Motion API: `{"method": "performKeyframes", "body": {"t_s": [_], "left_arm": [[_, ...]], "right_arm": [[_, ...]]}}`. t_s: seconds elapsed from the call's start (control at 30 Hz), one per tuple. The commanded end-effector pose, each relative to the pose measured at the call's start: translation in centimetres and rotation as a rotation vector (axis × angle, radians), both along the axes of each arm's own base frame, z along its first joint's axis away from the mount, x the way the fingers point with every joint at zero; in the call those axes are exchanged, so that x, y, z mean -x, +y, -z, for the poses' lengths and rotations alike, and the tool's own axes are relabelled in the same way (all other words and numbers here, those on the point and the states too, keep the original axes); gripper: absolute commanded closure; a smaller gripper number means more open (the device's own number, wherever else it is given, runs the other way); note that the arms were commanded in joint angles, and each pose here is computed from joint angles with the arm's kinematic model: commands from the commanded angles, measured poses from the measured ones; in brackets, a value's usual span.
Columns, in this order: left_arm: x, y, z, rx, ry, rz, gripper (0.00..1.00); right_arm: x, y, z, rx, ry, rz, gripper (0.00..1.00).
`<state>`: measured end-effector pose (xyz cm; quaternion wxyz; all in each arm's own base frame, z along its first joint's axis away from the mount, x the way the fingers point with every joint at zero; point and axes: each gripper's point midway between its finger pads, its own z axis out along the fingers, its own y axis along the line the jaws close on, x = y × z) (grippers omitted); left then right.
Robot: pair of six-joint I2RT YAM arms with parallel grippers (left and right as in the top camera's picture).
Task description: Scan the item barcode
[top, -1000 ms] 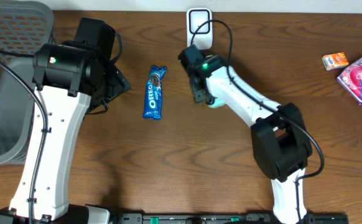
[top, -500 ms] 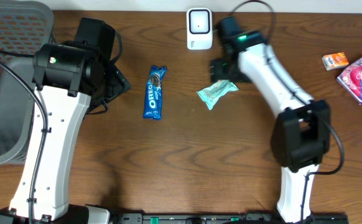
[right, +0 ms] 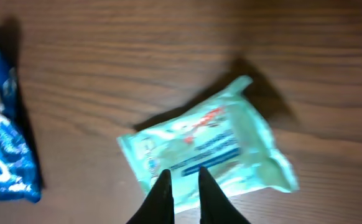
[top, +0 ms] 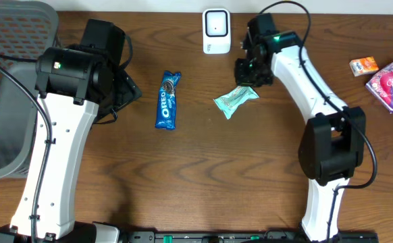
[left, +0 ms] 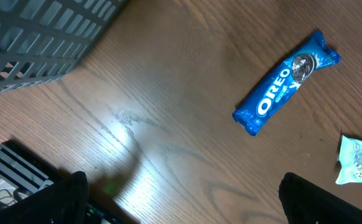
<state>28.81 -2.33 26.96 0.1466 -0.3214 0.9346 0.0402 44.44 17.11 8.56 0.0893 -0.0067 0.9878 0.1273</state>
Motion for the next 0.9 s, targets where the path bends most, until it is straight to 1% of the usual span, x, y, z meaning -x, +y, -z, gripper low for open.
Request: {"method": "performKeyframes", "body": {"t_s": [0.0, 0.03, 0.1, 0.2, 0.37, 0.6, 0.87], "left_arm": [[0.0, 0.4, 0.0, -0.02, 0.002, -0.012, 0.02], [0.0, 0.4, 0.0, -0.02, 0.002, -0.012, 0.02], [0.0, 0.4, 0.0, -0.02, 0.002, -0.012, 0.02], [0.0, 0.4, 0.0, -0.02, 0.002, -0.012, 0.02], [0.0, 0.4, 0.0, -0.02, 0.002, -0.012, 0.02], [0.0, 0.4, 0.0, -0.02, 0.002, -0.012, 0.02], [0.0, 0.4, 0.0, -0.02, 0.002, -0.012, 0.02]], "right_arm": [[1.0, 0.9, 1.0, -0.002, 0.024, -0.025, 0.91], [1.2, 0.9, 1.7, 0.011, 0.029, -0.019, 0.91], [1.9, 0.3, 3.5, 0.052, 0.048, 0.003, 0.99], [3.3, -1.0, 5.7, 0.113, 0.094, 0.046, 0.99], [5.0, -1.7, 7.6, 0.135, 0.142, 0.047, 0.99], [5.2, -1.1, 7.0, 0.104, 0.16, 0.041, 0.99], [3.8, -0.4, 3.3, 0.086, 0.133, 0.034, 0.98]]}}
